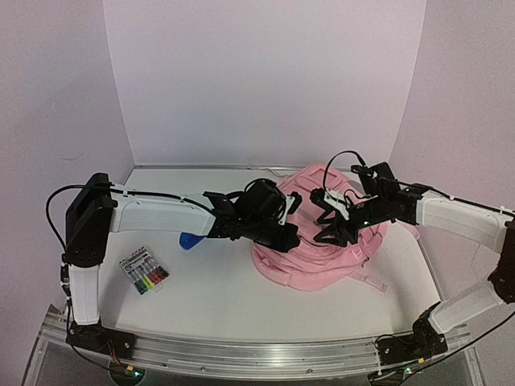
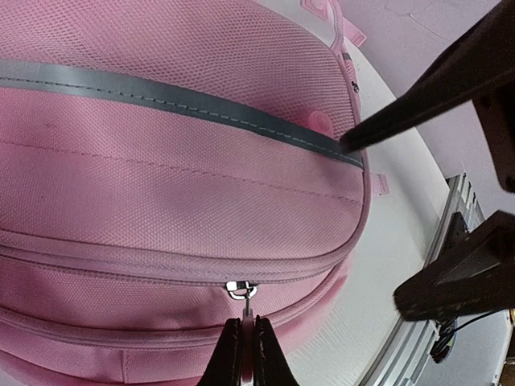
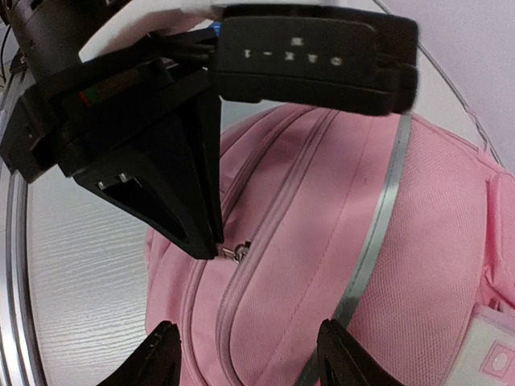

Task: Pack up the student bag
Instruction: Unzip the student bag at the center of the board.

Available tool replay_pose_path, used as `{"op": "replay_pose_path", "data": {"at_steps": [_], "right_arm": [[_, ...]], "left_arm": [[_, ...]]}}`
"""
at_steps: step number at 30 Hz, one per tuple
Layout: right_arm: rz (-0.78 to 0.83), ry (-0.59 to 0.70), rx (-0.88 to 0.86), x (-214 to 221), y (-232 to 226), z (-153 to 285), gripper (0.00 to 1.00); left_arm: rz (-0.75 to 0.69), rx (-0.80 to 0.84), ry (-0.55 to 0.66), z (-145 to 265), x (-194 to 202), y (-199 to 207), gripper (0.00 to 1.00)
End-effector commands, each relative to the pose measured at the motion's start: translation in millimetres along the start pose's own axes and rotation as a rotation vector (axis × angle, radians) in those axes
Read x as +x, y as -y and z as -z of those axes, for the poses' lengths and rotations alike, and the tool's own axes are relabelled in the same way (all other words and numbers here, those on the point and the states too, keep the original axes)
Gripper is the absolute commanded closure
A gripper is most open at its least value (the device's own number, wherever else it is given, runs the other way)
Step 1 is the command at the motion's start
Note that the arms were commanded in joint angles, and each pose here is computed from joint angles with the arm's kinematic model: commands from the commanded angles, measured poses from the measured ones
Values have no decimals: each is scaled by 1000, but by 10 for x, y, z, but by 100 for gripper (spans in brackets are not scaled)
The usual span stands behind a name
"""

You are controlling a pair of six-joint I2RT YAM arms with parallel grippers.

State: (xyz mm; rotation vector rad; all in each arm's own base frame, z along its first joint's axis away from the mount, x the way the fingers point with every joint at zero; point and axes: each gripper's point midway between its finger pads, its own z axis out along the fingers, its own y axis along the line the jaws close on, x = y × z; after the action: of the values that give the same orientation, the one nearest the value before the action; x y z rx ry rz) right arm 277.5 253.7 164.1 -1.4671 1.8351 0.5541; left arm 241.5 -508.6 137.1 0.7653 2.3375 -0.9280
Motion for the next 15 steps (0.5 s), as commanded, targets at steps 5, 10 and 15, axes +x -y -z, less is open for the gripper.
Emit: {"op": "replay_pose_path", "data": {"at_steps": [5, 10, 15], "right_arm": [[39, -34, 28, 23, 10, -195, 49], [57, -115, 56, 231, 16, -291, 55], [88, -195, 119, 409, 126, -308, 74]], "left_arm": [[37, 93, 127, 190, -355, 170, 100], [38, 95, 122, 210, -355, 154, 100], [50, 97, 121, 235, -338, 144, 100]]}}
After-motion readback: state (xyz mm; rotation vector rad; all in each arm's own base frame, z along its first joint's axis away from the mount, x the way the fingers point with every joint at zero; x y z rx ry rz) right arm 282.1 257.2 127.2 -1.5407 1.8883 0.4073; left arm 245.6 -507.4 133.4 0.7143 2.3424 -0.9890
